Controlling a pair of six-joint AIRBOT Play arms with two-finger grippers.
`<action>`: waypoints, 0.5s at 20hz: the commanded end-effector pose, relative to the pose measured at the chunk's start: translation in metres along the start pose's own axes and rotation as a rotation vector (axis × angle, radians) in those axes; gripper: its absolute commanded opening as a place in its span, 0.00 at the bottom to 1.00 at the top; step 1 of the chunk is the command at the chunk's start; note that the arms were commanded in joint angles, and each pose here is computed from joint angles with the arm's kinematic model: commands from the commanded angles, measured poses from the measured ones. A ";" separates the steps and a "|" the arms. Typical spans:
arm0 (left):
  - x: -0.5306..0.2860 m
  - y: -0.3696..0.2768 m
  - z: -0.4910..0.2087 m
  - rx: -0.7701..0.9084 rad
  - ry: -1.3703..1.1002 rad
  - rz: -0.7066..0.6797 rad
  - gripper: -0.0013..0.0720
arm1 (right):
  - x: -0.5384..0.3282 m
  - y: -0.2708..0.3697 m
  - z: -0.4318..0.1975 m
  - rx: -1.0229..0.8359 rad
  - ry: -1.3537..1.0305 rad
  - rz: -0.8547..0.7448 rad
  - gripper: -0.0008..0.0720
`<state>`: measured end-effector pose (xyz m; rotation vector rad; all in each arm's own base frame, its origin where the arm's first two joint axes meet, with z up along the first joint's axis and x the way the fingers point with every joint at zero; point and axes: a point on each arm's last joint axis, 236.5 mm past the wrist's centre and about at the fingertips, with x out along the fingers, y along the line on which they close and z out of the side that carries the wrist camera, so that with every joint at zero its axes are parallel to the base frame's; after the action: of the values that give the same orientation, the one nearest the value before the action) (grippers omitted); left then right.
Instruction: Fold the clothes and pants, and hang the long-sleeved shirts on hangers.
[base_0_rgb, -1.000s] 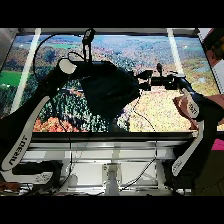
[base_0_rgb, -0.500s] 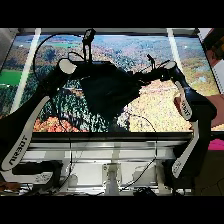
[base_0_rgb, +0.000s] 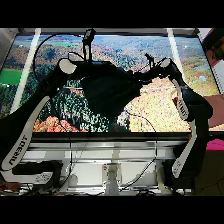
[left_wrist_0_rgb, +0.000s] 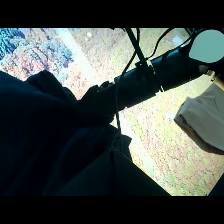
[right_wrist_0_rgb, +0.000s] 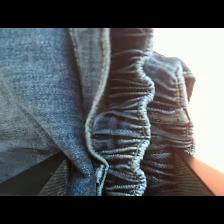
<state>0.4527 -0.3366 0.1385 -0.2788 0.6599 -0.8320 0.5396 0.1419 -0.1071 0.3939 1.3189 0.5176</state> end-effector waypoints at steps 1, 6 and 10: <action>0.000 0.000 0.001 0.000 -0.002 0.000 0.05 | 0.004 0.025 -0.029 0.114 0.129 0.164 0.95; 0.000 -0.002 0.001 -0.009 -0.005 -0.006 0.05 | 0.040 0.062 -0.051 0.118 0.212 0.225 0.94; 0.000 -0.002 0.001 -0.009 -0.005 -0.006 0.05 | 0.062 0.091 -0.055 0.070 0.209 0.217 0.54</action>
<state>0.4522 -0.3377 0.1397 -0.2896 0.6602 -0.8347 0.4877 0.2254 -0.1175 0.5640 1.5133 0.6891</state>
